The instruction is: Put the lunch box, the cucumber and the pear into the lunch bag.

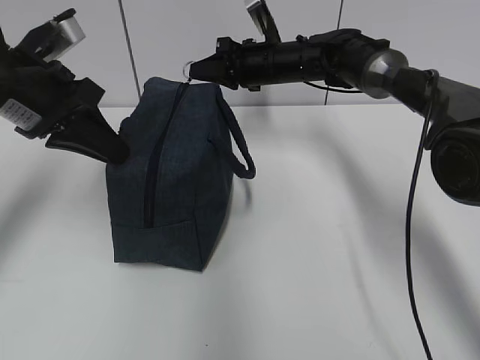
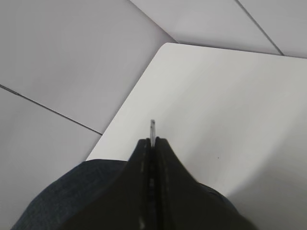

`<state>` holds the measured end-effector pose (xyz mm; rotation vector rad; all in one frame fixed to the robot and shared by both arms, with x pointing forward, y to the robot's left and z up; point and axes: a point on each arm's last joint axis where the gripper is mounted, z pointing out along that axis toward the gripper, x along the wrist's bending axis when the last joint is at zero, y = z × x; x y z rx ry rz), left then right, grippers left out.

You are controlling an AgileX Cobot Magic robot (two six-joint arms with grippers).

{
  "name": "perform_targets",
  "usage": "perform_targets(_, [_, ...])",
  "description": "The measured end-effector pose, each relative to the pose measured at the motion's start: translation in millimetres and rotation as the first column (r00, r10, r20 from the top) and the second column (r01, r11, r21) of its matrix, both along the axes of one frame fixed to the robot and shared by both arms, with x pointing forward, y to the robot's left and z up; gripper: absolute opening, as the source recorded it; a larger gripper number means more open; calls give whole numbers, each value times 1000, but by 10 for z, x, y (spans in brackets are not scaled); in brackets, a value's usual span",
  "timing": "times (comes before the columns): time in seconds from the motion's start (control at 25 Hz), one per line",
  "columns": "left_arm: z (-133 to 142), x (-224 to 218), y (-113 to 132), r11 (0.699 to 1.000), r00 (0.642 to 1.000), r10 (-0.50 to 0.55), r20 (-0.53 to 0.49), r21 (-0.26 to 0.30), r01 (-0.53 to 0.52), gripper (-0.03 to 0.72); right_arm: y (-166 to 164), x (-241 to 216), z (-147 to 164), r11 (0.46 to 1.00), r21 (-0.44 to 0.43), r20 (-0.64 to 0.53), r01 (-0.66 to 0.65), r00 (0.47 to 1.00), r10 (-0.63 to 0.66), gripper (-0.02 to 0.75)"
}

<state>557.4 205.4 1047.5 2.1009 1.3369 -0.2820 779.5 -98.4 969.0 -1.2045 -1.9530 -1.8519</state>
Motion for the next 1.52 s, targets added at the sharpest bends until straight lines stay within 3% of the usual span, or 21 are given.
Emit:
perform_targets(0.44, [7,2,-6,999,999,38,-28,-19,-39,29,9,-1,11,1000,12,-14,-12,1000,12,-16])
perform_targets(0.52, [7,-7,1,998,997,54,-55,-25,-56,98,10,-4,21,1000,9,-10,-17,1000,17,-16])
perform_targets(0.72, [126,-38,28,997,994,67,-84,-39,-70,440,-1,-14,4,999,-12,-9,-33,999,33,-16])
perform_targets(0.84, [350,-84,31,997,997,63,-36,-51,-65,505,0,-16,3,999,-12,-9,-35,999,35,-16])
perform_targets(1.0, [720,-48,51,989,982,132,136,-82,-122,520,1,-18,3,999,-13,-10,-37,999,37,-16])
perform_targets(1.12, [845,87,86,967,930,248,271,-125,-222,514,3,-25,1,999,-14,-11,-46,999,45,-16])
perform_targets(1.2, [825,188,105,953,903,299,308,-140,-268,505,4,-27,1,999,-14,-12,-48,999,48,-16])
perform_targets(1.28, [731,306,103,941,893,334,303,-155,-300,498,5,-31,0,999,-16,-12,-52,999,52,-16])
perform_targets(1.52, [334,709,42,928,906,364,217,-165,-334,457,7,-37,-1,998,-15,-14,-59,998,59,-16])
